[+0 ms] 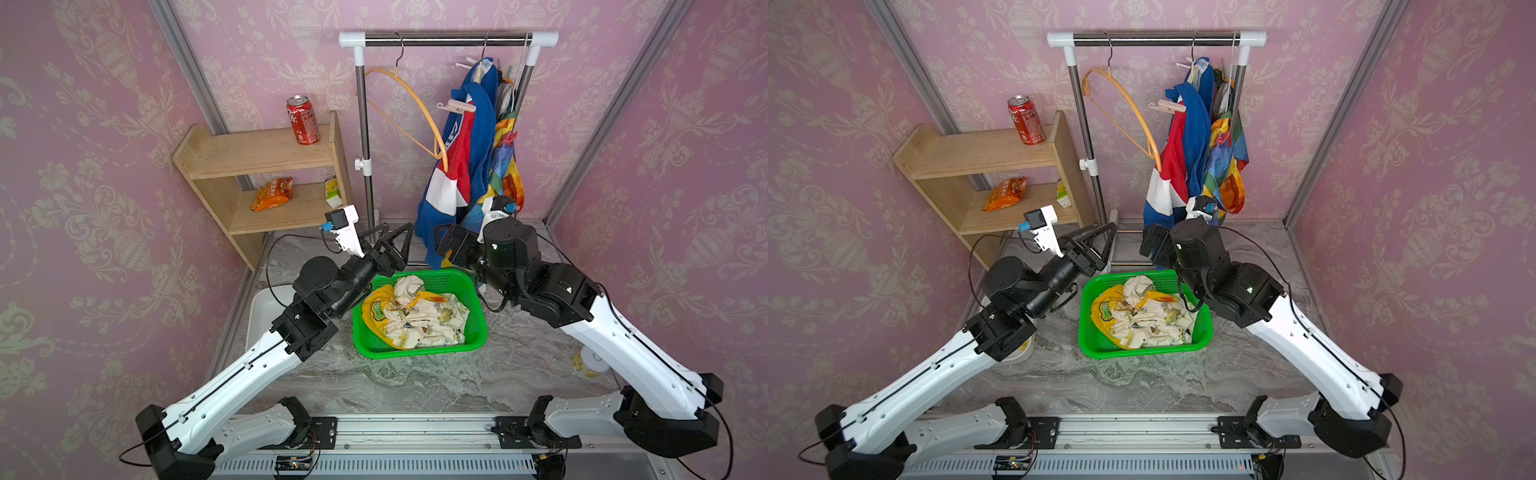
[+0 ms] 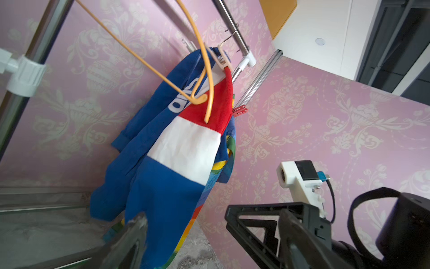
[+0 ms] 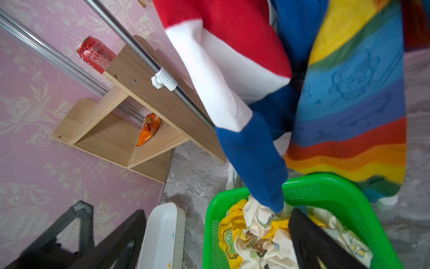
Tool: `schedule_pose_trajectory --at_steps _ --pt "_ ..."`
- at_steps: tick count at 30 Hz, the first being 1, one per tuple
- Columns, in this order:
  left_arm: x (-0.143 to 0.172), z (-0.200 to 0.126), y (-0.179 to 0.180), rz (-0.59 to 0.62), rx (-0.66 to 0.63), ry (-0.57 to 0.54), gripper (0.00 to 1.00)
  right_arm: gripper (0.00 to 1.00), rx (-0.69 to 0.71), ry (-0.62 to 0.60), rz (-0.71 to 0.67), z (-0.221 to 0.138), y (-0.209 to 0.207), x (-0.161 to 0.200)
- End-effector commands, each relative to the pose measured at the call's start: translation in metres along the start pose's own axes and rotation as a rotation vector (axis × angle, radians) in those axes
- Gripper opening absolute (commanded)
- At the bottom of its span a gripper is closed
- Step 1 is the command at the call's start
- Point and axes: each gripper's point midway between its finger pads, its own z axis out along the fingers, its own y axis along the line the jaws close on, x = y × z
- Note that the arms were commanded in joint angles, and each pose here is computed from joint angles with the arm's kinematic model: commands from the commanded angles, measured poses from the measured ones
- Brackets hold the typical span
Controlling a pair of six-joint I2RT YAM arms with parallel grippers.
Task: Remove the clothespins securing jackets to the hanger
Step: Pick up the hanger from the clothesline.
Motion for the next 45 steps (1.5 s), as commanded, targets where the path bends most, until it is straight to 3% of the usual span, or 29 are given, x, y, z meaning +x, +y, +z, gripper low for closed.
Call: schedule_pose_trajectory --at_steps 1,5,10,16,23,27,34,37,39,41,42,45 --pt "0.005 0.011 -0.002 0.135 -0.023 0.099 0.83 0.91 0.075 -0.153 -0.18 -0.008 0.008 -0.056" --pt "-0.006 0.013 0.015 0.264 -0.143 0.09 0.82 0.85 0.182 -0.282 -0.254 -0.008 0.014 -0.113" --pt "-0.026 0.0 0.025 0.365 -0.227 0.033 0.86 0.8 0.251 -0.376 -0.262 0.013 0.014 -0.146" --pt "-0.022 -0.009 0.034 0.347 -0.258 0.033 0.86 0.7 0.234 -0.446 -0.278 0.058 0.025 -0.159" --pt "-0.021 -0.019 0.044 0.324 -0.291 0.024 0.86 0.69 0.247 -0.514 -0.261 0.084 0.031 -0.165" --pt "-0.021 -0.022 0.046 0.324 -0.301 0.023 0.86 0.68 0.309 -0.572 -0.219 0.092 0.021 -0.178" --pt "-0.018 -0.024 0.053 0.323 -0.321 0.037 0.86 0.68 0.286 -0.674 -0.156 0.078 0.025 -0.204" --pt "-0.018 -0.023 0.055 0.321 -0.328 0.035 0.86 0.67 0.264 -0.654 -0.13 0.087 0.016 -0.208" --pt "-0.019 -0.023 0.056 0.322 -0.332 0.035 0.86 0.6 0.259 -0.603 -0.104 0.1 0.004 -0.203" --pt "-0.022 -0.023 0.056 0.322 -0.334 0.029 0.86 0.36 0.276 -0.551 -0.1 0.113 -0.006 -0.193" --pt "-0.022 -0.023 0.057 0.321 -0.336 0.03 0.86 0.3 0.282 -0.536 -0.108 0.117 -0.009 -0.189" --pt "-0.021 -0.024 0.058 0.312 -0.34 0.033 0.86 0.17 0.26 -0.512 -0.135 0.123 -0.005 -0.184"
